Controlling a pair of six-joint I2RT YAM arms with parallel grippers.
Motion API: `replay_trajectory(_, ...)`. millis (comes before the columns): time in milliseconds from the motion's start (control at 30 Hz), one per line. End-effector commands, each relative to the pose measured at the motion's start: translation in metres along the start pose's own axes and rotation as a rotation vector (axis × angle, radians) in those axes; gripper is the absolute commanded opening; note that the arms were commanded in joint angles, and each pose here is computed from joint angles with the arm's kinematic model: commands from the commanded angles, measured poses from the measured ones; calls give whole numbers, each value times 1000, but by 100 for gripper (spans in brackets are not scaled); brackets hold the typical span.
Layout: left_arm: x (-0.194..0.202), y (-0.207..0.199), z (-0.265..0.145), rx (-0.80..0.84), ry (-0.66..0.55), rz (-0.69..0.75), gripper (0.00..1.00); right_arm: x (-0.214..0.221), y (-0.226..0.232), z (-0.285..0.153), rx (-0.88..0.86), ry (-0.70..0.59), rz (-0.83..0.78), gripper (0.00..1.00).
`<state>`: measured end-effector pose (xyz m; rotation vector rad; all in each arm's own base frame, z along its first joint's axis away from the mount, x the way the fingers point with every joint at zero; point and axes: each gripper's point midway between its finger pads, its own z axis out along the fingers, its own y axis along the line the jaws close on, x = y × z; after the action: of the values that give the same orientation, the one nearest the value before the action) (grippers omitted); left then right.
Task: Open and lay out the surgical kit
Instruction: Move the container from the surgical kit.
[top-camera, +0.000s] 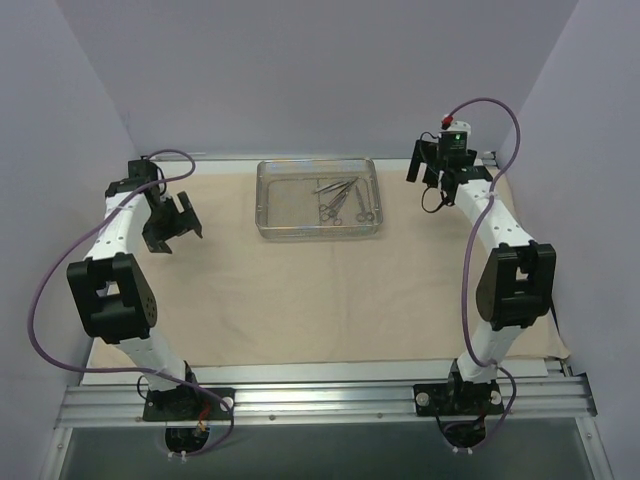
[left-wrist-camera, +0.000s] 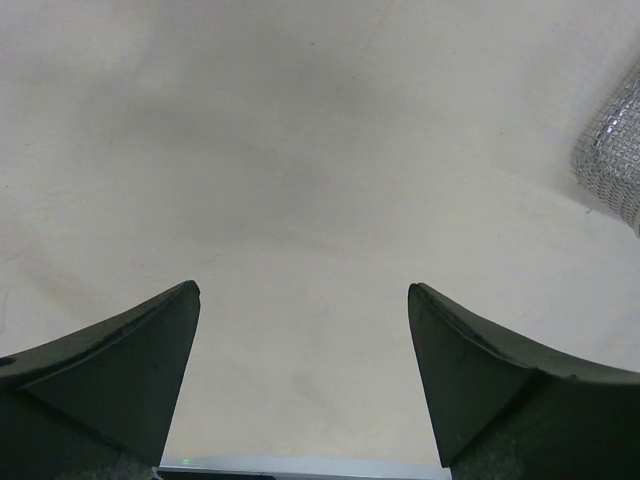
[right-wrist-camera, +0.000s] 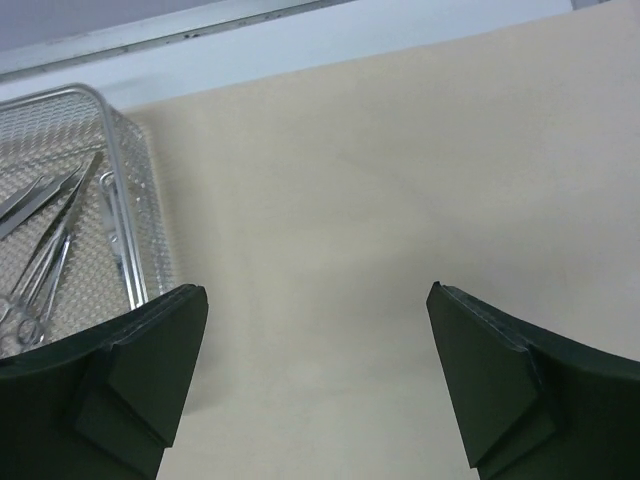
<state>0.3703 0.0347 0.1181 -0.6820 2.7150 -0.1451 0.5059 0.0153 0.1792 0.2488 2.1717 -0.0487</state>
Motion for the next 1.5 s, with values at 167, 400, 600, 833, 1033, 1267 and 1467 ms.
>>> replay_trajectory(167,-15,-23,-38,97,-102,21,94,16,66,-10,-243,153,18,100)
replay_trajectory(400,-14,-39,-54,168,-119,48,94,41,106,20,-342,297,12,85)
replay_trajectory(600,-15,-47,-67,207,-145,42,94,49,122,48,-346,351,17,74)
replay_trajectory(833,-7,-51,-67,222,-130,52,94,75,128,74,-315,420,3,60)
replay_trajectory(1033,-12,-50,-70,209,-143,65,94,91,134,87,-302,464,-7,47)
replay_trajectory(1267,-16,-53,-69,218,-142,73,94,100,142,89,-288,499,26,34)
replay_trajectory(1467,-15,-52,-68,216,-140,80,94,96,145,84,-289,504,65,0)
